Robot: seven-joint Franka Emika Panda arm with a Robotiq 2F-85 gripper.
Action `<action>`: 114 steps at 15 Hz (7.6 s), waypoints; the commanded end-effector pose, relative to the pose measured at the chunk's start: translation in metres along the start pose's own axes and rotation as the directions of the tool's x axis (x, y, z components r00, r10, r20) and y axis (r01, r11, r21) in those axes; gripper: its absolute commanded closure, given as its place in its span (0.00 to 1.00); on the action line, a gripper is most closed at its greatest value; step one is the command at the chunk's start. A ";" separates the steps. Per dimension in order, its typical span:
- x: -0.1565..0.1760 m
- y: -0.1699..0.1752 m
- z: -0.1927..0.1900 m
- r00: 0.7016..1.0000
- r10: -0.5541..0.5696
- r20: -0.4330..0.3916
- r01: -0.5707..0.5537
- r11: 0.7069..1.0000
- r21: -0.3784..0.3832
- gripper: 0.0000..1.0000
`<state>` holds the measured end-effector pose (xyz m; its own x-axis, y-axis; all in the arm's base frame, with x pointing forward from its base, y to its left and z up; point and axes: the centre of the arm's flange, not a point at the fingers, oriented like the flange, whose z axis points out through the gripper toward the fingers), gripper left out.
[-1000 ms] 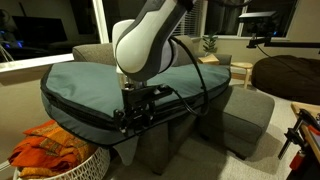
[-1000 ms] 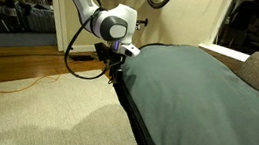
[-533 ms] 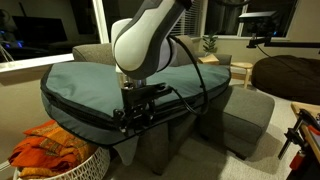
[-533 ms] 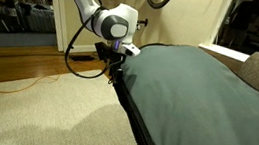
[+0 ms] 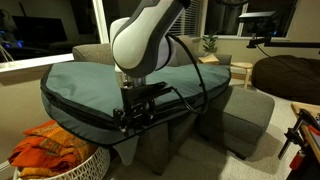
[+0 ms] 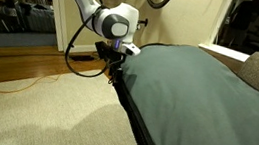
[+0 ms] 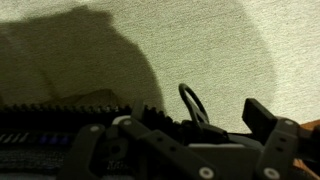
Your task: Close the zip from left to right
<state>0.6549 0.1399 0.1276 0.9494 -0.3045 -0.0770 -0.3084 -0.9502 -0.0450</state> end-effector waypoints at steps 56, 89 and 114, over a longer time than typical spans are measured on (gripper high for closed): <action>-0.047 0.009 0.031 0.980 0.045 -0.195 -0.027 0.995 0.092 0.00; -0.064 0.014 -0.003 0.951 0.058 -0.304 -0.036 0.996 0.077 0.33; -0.038 0.063 -0.008 0.941 0.176 -0.288 -0.156 0.984 0.090 0.99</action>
<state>0.6021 0.1241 0.1255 0.8829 -0.4100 0.2290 -0.3897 -0.9117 -0.1299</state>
